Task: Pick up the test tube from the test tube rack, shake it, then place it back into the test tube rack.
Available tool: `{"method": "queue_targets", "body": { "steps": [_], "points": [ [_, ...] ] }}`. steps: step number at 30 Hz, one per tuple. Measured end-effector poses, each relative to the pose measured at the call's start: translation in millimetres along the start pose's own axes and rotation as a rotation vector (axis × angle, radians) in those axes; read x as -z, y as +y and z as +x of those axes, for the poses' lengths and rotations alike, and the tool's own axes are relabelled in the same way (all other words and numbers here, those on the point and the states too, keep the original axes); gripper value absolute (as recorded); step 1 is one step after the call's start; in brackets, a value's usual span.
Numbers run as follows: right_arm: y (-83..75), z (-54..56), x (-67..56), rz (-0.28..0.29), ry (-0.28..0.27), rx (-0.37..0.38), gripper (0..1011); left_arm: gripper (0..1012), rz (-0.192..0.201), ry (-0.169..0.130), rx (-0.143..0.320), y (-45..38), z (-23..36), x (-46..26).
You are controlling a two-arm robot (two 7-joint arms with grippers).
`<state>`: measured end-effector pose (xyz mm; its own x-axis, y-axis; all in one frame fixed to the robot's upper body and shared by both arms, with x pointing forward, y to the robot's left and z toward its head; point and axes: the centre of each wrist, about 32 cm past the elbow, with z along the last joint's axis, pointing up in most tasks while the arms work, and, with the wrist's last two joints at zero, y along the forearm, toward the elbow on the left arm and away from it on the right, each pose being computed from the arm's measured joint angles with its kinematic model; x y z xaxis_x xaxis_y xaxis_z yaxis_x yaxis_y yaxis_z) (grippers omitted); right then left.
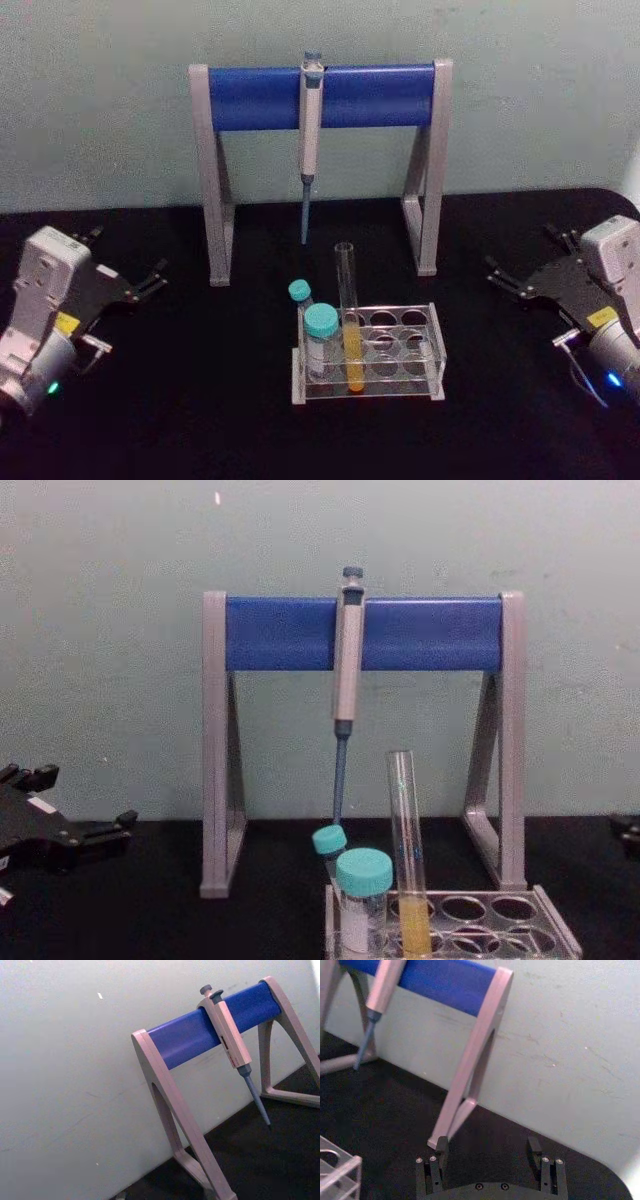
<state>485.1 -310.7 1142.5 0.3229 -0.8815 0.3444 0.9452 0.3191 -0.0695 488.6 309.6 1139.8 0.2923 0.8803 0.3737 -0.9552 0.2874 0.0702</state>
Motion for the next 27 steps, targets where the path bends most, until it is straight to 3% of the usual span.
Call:
{"method": "queue_targets", "body": {
  "steps": [6, 15, 27],
  "points": [
    [-9.3, 1.8, -7.4, 0.034, 0.055, -0.069, 1000, 1001, 0.000, 0.000, 0.000, 0.0, 0.0, 0.0],
    [-21.1, 4.5, -21.6, 0.076, 0.153, -0.261, 1000, 1001, 0.000, 0.000, 0.000, 0.0, 0.0, 0.0],
    [-23.8, 11.3, -33.6, 0.043, 0.320, -0.534, 1000, 1001, 0.000, 0.000, 0.000, 0.0, 0.0, 0.0]
  ]
}}
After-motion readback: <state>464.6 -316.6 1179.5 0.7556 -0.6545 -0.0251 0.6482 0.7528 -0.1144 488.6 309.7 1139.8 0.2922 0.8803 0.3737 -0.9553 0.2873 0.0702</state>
